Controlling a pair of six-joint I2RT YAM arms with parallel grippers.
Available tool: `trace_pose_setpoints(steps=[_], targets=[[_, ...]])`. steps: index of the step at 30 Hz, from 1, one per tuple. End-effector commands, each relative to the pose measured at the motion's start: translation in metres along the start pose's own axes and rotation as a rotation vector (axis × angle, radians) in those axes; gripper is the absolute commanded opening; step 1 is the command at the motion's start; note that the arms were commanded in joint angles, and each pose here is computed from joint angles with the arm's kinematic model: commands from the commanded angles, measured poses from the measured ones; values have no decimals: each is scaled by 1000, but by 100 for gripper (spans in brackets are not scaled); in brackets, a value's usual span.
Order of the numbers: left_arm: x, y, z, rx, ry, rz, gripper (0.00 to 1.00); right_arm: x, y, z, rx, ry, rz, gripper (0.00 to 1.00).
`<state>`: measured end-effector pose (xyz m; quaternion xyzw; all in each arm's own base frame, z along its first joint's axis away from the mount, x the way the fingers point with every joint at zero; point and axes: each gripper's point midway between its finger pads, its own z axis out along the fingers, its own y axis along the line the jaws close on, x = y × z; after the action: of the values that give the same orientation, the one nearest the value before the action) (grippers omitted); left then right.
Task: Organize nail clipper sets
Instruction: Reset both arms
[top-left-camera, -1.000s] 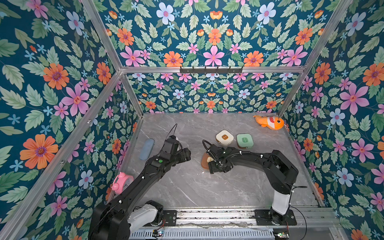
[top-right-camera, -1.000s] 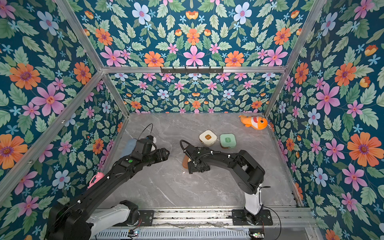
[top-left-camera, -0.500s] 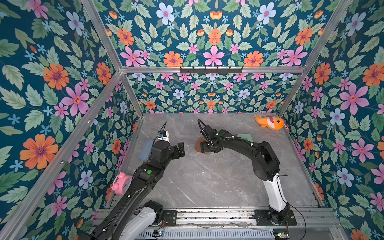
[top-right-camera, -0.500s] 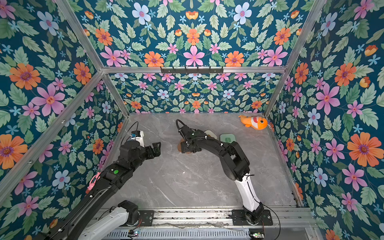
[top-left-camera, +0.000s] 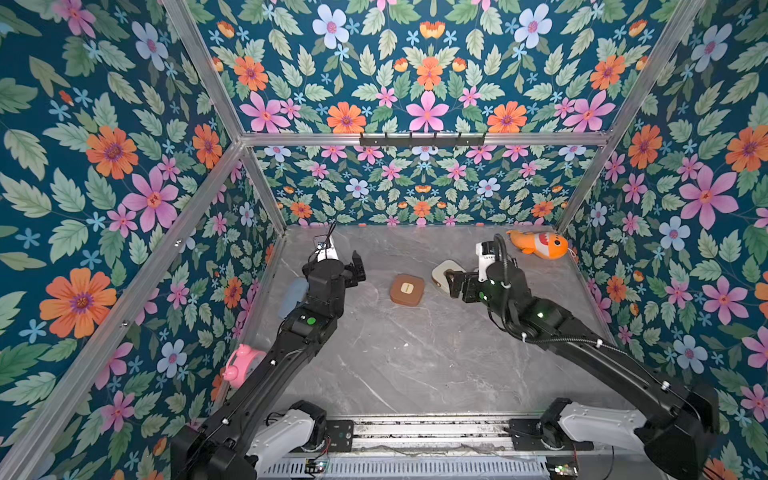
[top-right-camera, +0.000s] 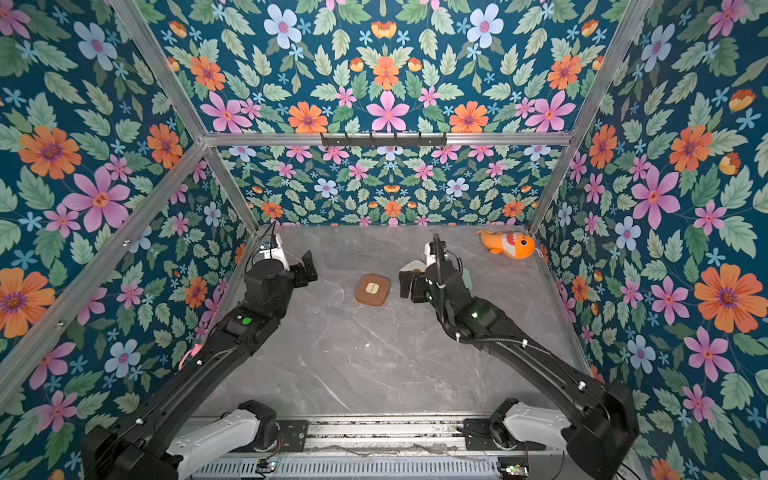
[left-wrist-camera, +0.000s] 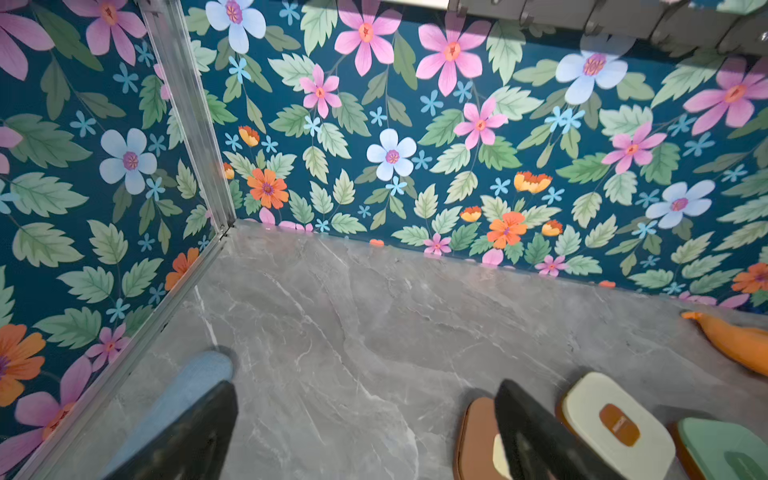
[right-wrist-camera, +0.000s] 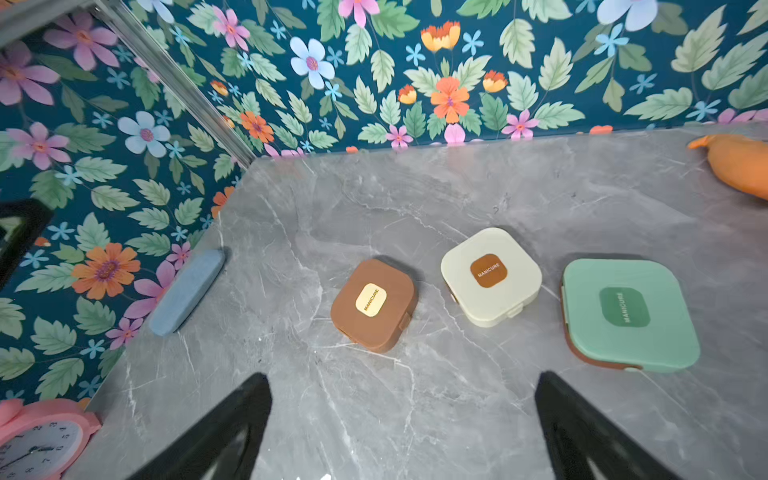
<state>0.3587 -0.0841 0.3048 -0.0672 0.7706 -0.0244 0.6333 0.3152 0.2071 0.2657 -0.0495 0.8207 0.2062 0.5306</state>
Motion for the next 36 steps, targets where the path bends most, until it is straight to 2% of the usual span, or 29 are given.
trace_pose_setpoints(steps=[1,2,4,6,11,13,15,18,20,22,24,26,29,30,32,35,36], targets=[[-41,-3,2,14,-198,-21,100,-54,3,-35,-57,-349,-135,99],[-39,4,6,-11,-213,-26,100,-55,-14,-40,29,-340,-142,99],[-25,23,12,-90,-224,-11,100,-45,-58,-44,192,-247,-119,100],[2,44,17,-136,-207,7,99,-28,-101,-48,302,-185,-61,100],[94,105,26,-272,-60,70,99,40,-214,-63,582,-98,131,100],[122,122,26,-291,-8,74,99,65,-244,-67,670,-64,183,100],[141,135,23,-322,18,74,99,80,-262,-67,727,-53,165,100],[158,146,24,-311,2,36,99,89,-269,-57,729,-72,52,100],[158,144,35,-278,13,42,99,96,-272,-49,720,-78,17,100],[150,143,39,-257,-55,21,99,101,-274,-44,717,-48,16,100],[150,146,49,-261,-28,46,99,90,-271,-36,686,-117,4,99],[149,149,53,-260,-50,60,99,82,-269,-30,658,-168,-10,100],[152,154,49,-239,-111,39,99,76,-262,-12,582,-177,-62,100],[161,149,52,-206,-78,47,99,75,-258,-6,554,-182,-79,100],[156,150,49,-208,-143,49,99,79,-262,-1,551,-220,-91,100],[165,149,57,-206,-72,51,99,83,-264,8,540,-264,-135,100],[164,146,62,-188,-70,61,99,90,-266,13,546,-199,-122,100]])
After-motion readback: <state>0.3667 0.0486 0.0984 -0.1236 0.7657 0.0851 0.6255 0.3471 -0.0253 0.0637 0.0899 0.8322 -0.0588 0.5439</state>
